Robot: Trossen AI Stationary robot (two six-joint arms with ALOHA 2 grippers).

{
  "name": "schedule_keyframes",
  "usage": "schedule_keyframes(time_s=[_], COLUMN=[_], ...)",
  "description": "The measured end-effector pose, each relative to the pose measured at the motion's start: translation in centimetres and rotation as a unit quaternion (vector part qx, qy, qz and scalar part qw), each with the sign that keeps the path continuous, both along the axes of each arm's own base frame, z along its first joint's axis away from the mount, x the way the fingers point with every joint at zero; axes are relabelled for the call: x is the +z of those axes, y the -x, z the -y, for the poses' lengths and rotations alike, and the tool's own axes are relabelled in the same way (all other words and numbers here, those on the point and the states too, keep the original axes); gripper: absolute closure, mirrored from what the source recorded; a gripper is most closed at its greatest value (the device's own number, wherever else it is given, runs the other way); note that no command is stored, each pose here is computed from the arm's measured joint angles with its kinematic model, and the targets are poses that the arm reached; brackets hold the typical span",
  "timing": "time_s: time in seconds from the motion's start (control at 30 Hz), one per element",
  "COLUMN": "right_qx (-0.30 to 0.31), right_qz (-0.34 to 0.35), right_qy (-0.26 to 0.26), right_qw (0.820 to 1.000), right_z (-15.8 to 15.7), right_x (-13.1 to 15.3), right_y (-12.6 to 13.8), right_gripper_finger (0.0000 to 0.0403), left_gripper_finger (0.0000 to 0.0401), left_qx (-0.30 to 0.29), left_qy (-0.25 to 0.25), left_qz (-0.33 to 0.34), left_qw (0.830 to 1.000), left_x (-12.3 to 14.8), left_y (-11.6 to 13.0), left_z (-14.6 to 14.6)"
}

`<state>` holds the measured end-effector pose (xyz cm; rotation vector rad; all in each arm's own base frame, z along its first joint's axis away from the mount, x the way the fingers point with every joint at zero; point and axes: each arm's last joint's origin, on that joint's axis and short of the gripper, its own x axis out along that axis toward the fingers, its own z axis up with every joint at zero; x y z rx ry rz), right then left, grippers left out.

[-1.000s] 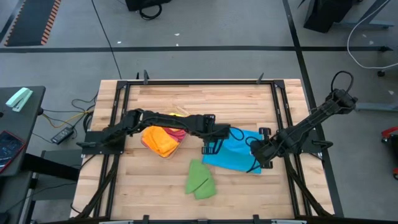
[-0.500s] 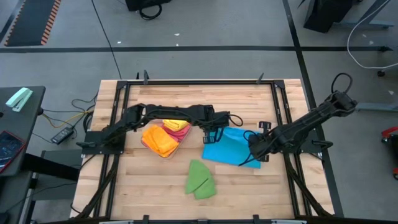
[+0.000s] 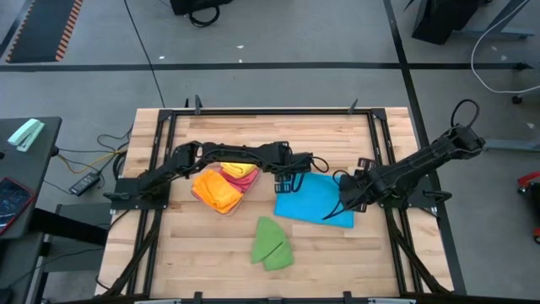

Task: Fold microfiber towels
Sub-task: Fold the blue microfiber towel

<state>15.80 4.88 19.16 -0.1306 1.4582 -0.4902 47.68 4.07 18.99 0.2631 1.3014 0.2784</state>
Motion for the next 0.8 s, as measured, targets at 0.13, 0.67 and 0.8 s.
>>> schedule_keyframes(time_s=[0.13, 0.67, 0.8], right_qx=[-0.007, 0.176, 0.156], right_qz=[0.001, 0.142, 0.132], right_qy=[-0.004, -0.134, -0.133], right_qw=[1.0, 0.965, 0.97], right_z=[0.0, -4.6, -4.4], right_x=[1.0, -3.1, -4.2], right_y=[0.0, 0.6, 1.4], right_gripper_finger=[0.0217, 0.0213, 0.0214], left_gripper_finger=[0.022, 0.0234, 0.0223], left_qx=[-0.021, -0.157, -0.162], left_qy=[0.005, 0.162, 0.125], left_qz=[0.005, 0.033, 0.035], left_qw=[1.0, 0.974, 0.978], left_x=[1.1, 0.5, -0.7], left_y=[0.2, -0.5, -0.9], left_z=[0.3, 9.1, 10.6])
